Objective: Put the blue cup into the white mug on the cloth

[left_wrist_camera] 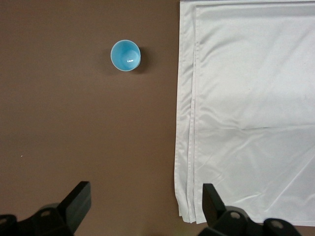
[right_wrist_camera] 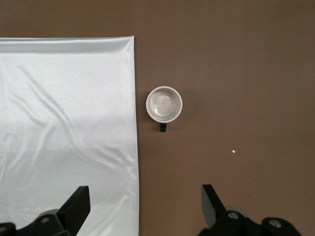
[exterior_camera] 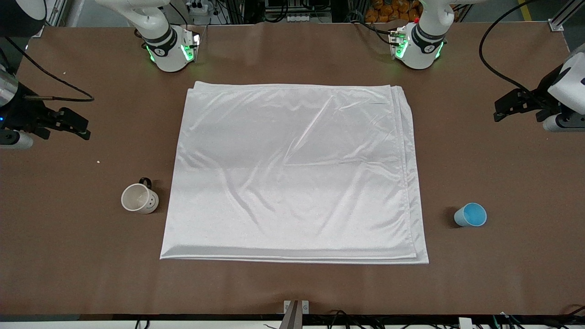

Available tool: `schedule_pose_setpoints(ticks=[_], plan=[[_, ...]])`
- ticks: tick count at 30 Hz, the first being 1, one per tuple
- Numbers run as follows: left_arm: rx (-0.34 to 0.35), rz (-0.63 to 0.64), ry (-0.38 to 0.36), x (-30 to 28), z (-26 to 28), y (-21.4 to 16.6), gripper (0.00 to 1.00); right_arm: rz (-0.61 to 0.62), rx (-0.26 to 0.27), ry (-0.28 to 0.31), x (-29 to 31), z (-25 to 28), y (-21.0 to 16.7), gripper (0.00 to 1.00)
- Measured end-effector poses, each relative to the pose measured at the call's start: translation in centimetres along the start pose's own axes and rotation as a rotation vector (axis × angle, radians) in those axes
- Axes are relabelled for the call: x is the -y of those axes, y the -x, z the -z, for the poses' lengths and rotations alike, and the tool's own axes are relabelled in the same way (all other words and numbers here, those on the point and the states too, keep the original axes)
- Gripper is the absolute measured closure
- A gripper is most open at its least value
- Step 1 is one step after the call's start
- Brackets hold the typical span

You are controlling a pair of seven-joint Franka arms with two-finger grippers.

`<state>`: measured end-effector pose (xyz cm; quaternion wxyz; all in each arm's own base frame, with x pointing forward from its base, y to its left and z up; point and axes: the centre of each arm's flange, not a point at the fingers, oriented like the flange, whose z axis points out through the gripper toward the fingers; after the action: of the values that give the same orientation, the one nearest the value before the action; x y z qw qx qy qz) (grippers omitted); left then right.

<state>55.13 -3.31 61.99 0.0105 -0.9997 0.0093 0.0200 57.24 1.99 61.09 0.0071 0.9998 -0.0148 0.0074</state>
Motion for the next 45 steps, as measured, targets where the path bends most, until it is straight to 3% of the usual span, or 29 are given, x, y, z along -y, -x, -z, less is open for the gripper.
schedule_pose_setpoints(ticks=[16,30,39,45], plan=[[0.021,0.004,0.000,0.4,-1.2,-0.6,0.00,0.004,0.027,0.002,0.2,-0.4,0.3,0.00],[0.049,0.060,0.004,3.8,-7.8,-6.1,0.00,0.022,0.055,0.003,-0.4,-1.0,0.5,0.00],[0.047,0.088,0.006,5.6,-10.7,-8.4,0.00,0.023,0.115,0.003,-2.3,-3.6,0.8,0.00],[0.053,0.101,0.002,6.6,-15.5,-10.8,0.00,0.023,0.164,0.003,-2.6,-6.0,1.2,0.00]])
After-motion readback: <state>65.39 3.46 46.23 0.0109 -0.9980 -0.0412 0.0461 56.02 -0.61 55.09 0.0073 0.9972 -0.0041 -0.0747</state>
